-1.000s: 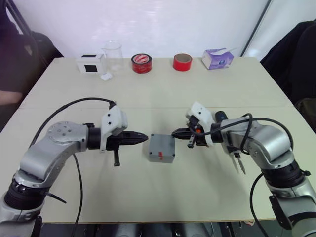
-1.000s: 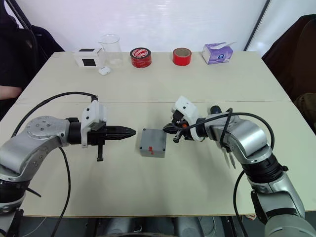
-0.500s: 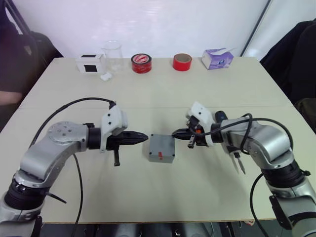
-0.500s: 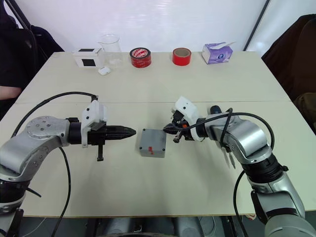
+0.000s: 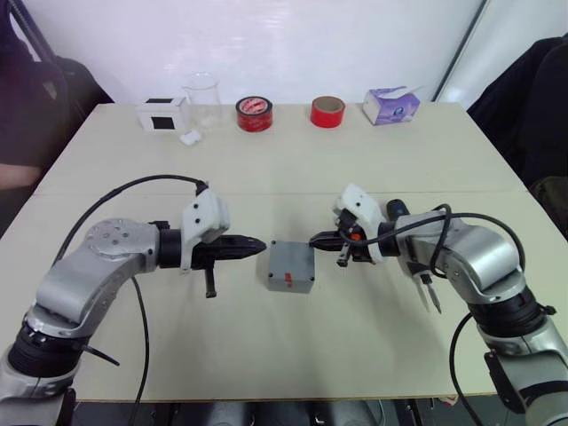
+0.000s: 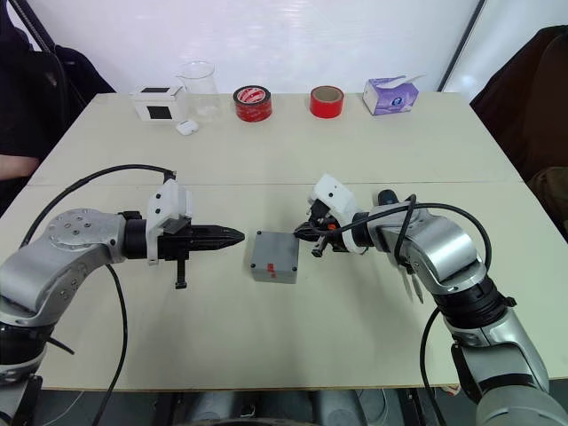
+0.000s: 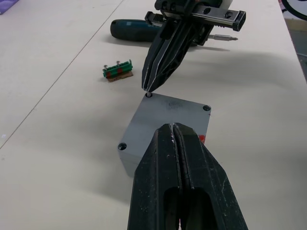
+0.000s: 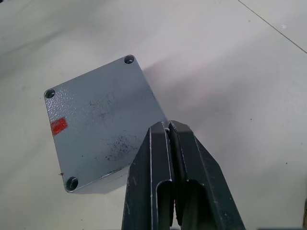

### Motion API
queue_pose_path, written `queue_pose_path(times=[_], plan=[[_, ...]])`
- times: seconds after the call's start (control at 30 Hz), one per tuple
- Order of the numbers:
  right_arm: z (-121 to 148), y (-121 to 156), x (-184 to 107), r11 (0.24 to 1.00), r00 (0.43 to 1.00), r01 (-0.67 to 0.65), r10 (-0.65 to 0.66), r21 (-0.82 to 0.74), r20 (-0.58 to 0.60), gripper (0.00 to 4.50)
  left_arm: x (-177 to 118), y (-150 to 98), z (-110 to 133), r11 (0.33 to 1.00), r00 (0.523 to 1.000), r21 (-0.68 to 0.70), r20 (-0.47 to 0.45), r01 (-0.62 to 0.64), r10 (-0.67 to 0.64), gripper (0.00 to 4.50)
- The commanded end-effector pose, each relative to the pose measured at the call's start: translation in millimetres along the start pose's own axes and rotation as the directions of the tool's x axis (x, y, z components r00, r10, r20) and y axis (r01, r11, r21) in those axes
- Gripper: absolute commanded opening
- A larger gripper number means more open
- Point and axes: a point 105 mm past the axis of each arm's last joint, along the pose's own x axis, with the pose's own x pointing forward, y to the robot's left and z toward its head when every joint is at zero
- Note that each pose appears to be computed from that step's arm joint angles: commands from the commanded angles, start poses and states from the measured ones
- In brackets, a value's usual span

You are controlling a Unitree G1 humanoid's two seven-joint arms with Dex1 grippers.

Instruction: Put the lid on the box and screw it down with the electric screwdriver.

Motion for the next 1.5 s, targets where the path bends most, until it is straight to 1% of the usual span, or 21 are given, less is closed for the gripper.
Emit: queue_pose_path(times=[0.03,0.17,0.23,0.27,0.3,0.37,0.4,0.43,0.53,0.57,0.6,0.67,0.73,0.83,0.9,0.97,1.13,1.2,1.37,1.5], plan=[[0.7,-0.1,2.7,1.000,1.000,0.006,-0.006,-0.025,0.003,0.03,0.3,-3.2,9.4,0.999,1.000,0.043,0.019,0.007,-0.008,0.00],[-1.5,1.1,4.6,1.000,1.000,-0.001,0.001,-0.026,-0.002,0.03,0.5,-3.4,9.3,0.999,1.000,0.043,0.020,0.006,-0.006,0.00],[-0.2,3.9,5.0,1.000,1.000,-0.013,0.013,-0.026,0.004,0.55,0.8,-3.9,9.6,0.999,1.000,0.042,0.021,0.007,-0.008,0.00],[2.0,6.2,4.3,0.999,1.000,-0.024,0.025,-0.027,0.013,0.69,1.0,-4.1,9.6,0.999,1.000,0.041,0.021,0.008,-0.009,0.00],[4.3,7.8,2.5,0.999,0.999,-0.031,0.032,-0.031,0.019,1.05,1.2,-4.4,9.6,0.999,1.000,0.040,0.022,0.010,-0.011,0.00],[8.6,8.5,-2.5,0.999,0.999,-0.033,0.034,-0.038,0.029,1.98,1.9,-5.0,9.9,0.999,1.000,0.039,0.024,0.015,-0.016,0.00],[11.2,8.1,-5.9,0.999,0.999,-0.030,0.031,-0.042,0.036,2.31,2.6,-5.4,10.1,0.999,0.999,0.039,0.027,0.019,-0.020,0.00],[13.4,7.2,-10.0,0.999,0.999,-0.024,0.025,-0.043,0.042,2.67,3.7,-5.7,10.4,0.999,0.999,0.039,0.029,0.021,-0.022,0.00],[18.1,2.7,-21.2,0.999,0.999,0.011,-0.009,-0.042,0.052,3.97,6.5,-6.6,12.0,0.999,0.999,0.041,0.038,0.031,-0.033,0.00],[18.7,0.0,-26.4,0.999,0.998,0.027,-0.025,-0.039,0.053,4.20,8.0,-7.7,13.2,0.998,0.998,0.043,0.043,0.038,-0.040,0.00],[20.9,-7.3,-35.5,0.997,0.996,0.074,-0.073,-0.014,0.046,4.48,7.7,-7.4,14.3,0.998,0.998,0.048,0.049,0.046,-0.049,0.00],[20.6,-22.5,-56.2,0.985,0.985,0.172,-0.172,0.024,0.000,4.48,7.8,-6.0,16.8,0.997,0.996,0.057,0.061,0.059,-0.063,0.00],[19.1,-30.3,-69.2,0.974,0.976,0.218,-0.217,0.060,-0.030,4.48,8.8,-5.6,19.1,0.996,0.995,0.064,0.070,0.067,-0.072,0.00],[1.6,-46.7,-95.7,0.937,0.938,0.324,-0.299,0.129,-0.177,4.48,15.0,-7.0,24.7,0.993,0.991,0.084,0.094,0.089,-0.097,0.00],[-10.9,-53.7,-108.6,0.914,0.906,0.374,-0.324,0.158,-0.273,4.48,19.7,-8.7,28.4,0.990,0.987,0.095,0.109,0.107,-0.118,0.00],[-25.8,-62.4,-116.9,0.882,0.857,0.438,-0.351,0.175,-0.377,4.48,23.6,-9.8,30.6,0.987,0.984,0.106,0.120,0.120,-0.133,0.00],[-45.2,-84.0,-122.6,0.799,0.784,0.544,-0.375,0.257,-0.495,4.48,27.5,-13.5,34.5,0.982,0.977,0.125,0.142,0.144,-0.162,0.00],[-53.0,-89.5,-122.0,0.783,0.759,0.563,-0.365,0.263,-0.538,4.48,27.1,-15.1,34.2,0.980,0.975,0.129,0.147,0.151,-0.169,0.00],[-71.8,-99.8,-122.9,0.754,0.719,0.589,-0.325,0.290,-0.615,4.48,32.9,-18.2,35.3,0.979,0.973,0.137,0.159,0.149,-0.170,0.00],[-83.4,-101.0,-112.6,0.744,0.706,0.582,-0.261,0.330,-0.658,4.48,33.9,-18.1,36.1,0.983,0.974,0.134,0.174,0.123,-0.146,0.00]])
